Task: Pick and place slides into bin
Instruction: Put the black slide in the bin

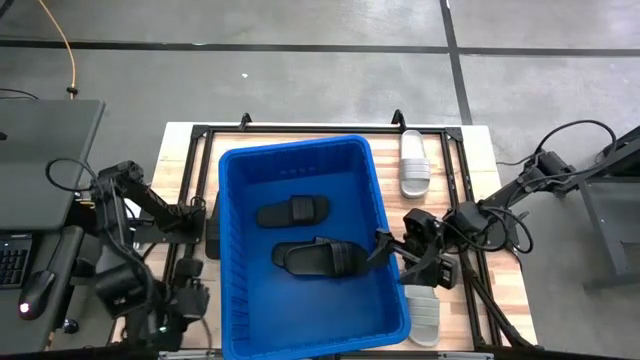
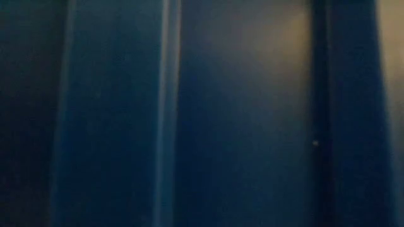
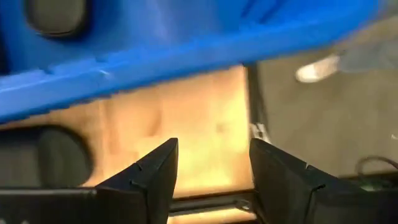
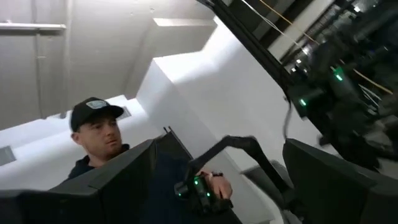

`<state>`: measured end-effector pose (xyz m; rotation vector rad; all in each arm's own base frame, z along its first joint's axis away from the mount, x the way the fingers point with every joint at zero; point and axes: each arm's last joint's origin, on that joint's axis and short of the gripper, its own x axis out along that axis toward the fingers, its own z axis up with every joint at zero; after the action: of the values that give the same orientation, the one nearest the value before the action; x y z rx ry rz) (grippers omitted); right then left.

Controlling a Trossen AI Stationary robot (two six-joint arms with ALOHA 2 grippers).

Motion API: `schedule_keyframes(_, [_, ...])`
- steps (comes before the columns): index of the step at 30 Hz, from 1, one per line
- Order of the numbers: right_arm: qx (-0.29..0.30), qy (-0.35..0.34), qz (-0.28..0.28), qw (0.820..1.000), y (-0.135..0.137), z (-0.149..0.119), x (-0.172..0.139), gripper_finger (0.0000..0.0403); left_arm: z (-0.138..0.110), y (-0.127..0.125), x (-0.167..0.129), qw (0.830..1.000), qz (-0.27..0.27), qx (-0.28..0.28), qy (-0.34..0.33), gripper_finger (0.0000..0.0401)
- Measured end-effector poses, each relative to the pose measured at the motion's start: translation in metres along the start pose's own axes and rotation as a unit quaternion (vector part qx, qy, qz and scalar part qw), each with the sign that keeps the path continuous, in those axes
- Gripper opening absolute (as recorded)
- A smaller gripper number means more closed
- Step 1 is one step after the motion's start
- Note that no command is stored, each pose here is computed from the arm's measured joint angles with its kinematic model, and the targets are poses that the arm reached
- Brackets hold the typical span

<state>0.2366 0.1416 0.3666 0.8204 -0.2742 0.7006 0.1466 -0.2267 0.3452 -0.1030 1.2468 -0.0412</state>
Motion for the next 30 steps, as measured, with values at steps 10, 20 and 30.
schedule_keyframes(10, [0.003, 0.015, -0.018, 1.0, -0.001, -0.005, 0.0, 0.0338, -0.028, -0.008, 0.031, 0.999, 0.035, 0.025, 0.027, 0.0191])
schedule_keyframes(20, [-0.001, 0.03, -0.031, 0.999, -0.004, -0.008, 0.0, 0.0338, -0.05, -0.001, 0.088, 0.997, 0.026, -0.003, 0.077, 0.0191])
schedule_keyframes(30, [0.012, 0.039, -0.046, 0.998, -0.006, -0.01, 0.0, 0.0338, -0.07, 0.031, 0.126, 0.98, 0.134, -0.113, 0.09, 0.0191])
